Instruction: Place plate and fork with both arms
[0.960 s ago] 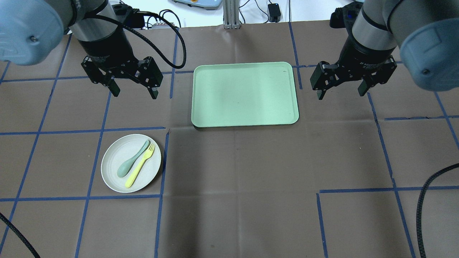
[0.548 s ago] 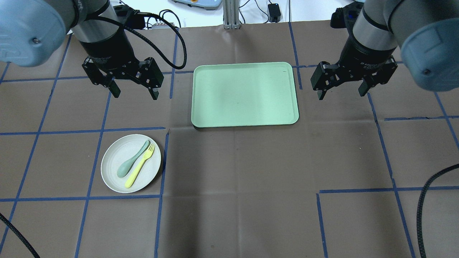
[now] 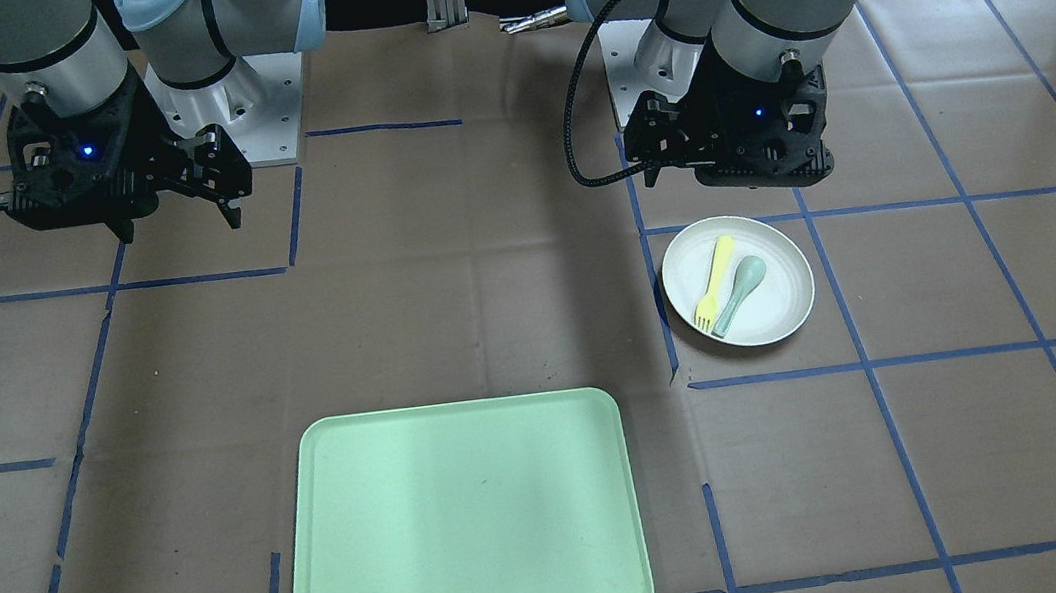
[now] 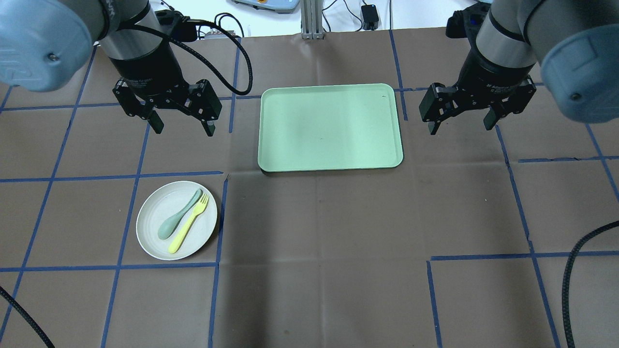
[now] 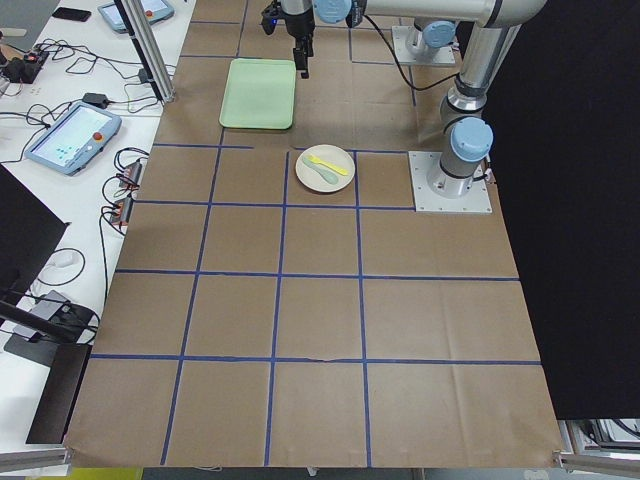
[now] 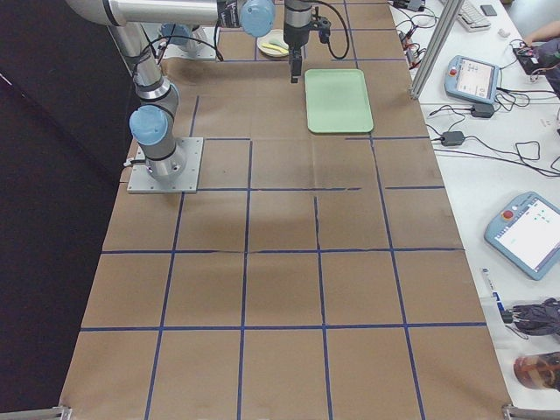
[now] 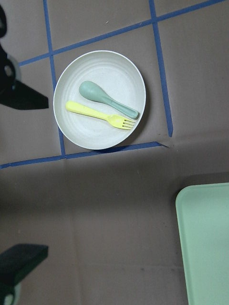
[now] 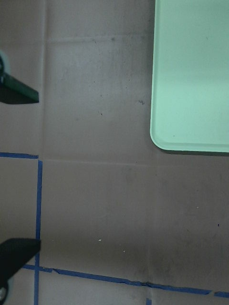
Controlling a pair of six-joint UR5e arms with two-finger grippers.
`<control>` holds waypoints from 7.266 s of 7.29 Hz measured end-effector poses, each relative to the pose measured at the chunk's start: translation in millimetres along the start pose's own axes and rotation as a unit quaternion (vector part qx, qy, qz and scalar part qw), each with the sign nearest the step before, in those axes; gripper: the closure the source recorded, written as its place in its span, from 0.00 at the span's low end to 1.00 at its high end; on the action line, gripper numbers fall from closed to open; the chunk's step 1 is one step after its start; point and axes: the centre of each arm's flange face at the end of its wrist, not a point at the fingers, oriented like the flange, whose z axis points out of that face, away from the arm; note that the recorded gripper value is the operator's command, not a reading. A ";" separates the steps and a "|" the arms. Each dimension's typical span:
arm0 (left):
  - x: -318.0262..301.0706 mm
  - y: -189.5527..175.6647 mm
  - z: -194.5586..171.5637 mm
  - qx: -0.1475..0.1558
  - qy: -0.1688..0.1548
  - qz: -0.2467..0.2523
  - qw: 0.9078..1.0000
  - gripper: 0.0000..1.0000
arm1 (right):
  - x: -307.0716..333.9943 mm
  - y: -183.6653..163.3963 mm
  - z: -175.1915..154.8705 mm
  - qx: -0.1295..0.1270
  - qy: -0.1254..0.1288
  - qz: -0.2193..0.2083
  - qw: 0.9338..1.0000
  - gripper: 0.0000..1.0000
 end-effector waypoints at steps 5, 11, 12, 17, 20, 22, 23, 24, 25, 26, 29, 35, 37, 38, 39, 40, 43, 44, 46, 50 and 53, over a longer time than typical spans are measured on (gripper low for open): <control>1.1 7.7 -1.4 -0.002 0.001 0.003 1.000 0.00 | 0.0 -0.1 0.3 -0.001 0.000 0.000 1.000 0.00; -72.3 -0.8 87.1 -0.015 0.021 0.114 0.993 0.01 | -0.3 0.4 -0.3 0.000 0.000 0.000 1.000 0.00; -101.9 2.3 117.5 -0.012 0.028 0.144 0.989 0.01 | -0.6 0.5 -0.3 0.000 0.000 -0.001 1.000 0.00; -217.8 -3.2 233.0 -0.030 0.100 0.238 0.966 0.01 | -0.7 0.4 0.0 -0.001 0.000 -0.001 1.000 0.00; -236.3 -16.4 268.9 -0.022 0.124 0.241 0.962 0.01 | -0.4 0.3 0.2 -0.001 0.000 0.000 1.000 0.00; -239.8 -19.7 278.7 -0.021 0.125 0.240 0.962 0.14 | -0.2 0.2 0.3 -0.001 0.000 0.000 1.000 0.00; -241.5 -21.5 285.2 -0.023 0.129 0.238 0.962 0.45 | -0.3 0.2 0.4 -0.001 0.000 0.000 1.000 0.00; -243.1 -22.7 290.0 -0.026 0.132 0.236 0.962 0.74 | -0.3 0.1 0.5 -0.001 0.000 0.000 1.000 0.00; -244.1 -23.1 292.7 -0.028 0.133 0.234 0.963 0.89 | -0.4 0.2 0.4 -0.002 0.000 0.000 1.000 0.00; -244.8 -23.2 294.2 -0.030 0.134 0.232 0.963 0.96 | -0.3 0.4 0.2 -0.001 0.000 0.000 1.000 0.00; -245.9 -24.2 292.3 -0.028 0.133 0.231 0.963 1.00 | 0.0 0.4 0.0 -0.001 0.000 0.000 1.000 0.00; -160.7 -51.6 245.1 0.041 0.207 0.095 0.973 1.00 | 0.0 0.4 0.2 -0.001 0.000 0.000 1.000 0.00; -82.8 -88.4 211.3 0.039 0.191 0.053 0.979 1.00 | 0.0 0.3 0.3 -0.002 0.000 0.000 1.000 0.00; -46.8 -111.0 204.1 0.035 0.182 0.042 0.982 1.00 | 0.1 0.3 0.2 -0.001 0.000 0.000 1.000 0.00; -17.5 -135.3 205.9 0.029 0.174 0.031 0.984 1.00 | 0.2 0.4 0.0 -0.001 0.000 0.000 1.000 0.00; 4.2 -162.9 212.3 0.026 0.170 0.017 0.985 1.00 | 0.3 0.4 0.0 -0.001 0.000 0.000 1.000 0.00; 34.3 -245.2 229.9 0.043 0.170 -0.012 0.984 0.98 | 0.1 0.1 0.5 -0.002 0.000 0.000 1.000 0.00; 38.4 -264.3 231.2 0.052 0.170 -0.012 0.984 0.91 | 0.0 0.2 0.7 -0.002 0.000 0.000 1.000 0.00; 40.7 -278.5 234.8 0.056 0.168 -0.010 0.984 0.42 | 0.0 0.3 0.7 -0.002 0.000 0.000 1.000 0.00; 30.1 -250.0 224.4 0.033 0.163 -0.016 0.986 0.00 | 0.4 0.3 0.9 -0.002 0.001 0.000 1.000 0.00; 14.6 -151.3 120.8 0.011 0.097 -0.026 0.995 0.00 | 0.3 0.3 0.8 -0.002 0.000 0.000 1.000 0.00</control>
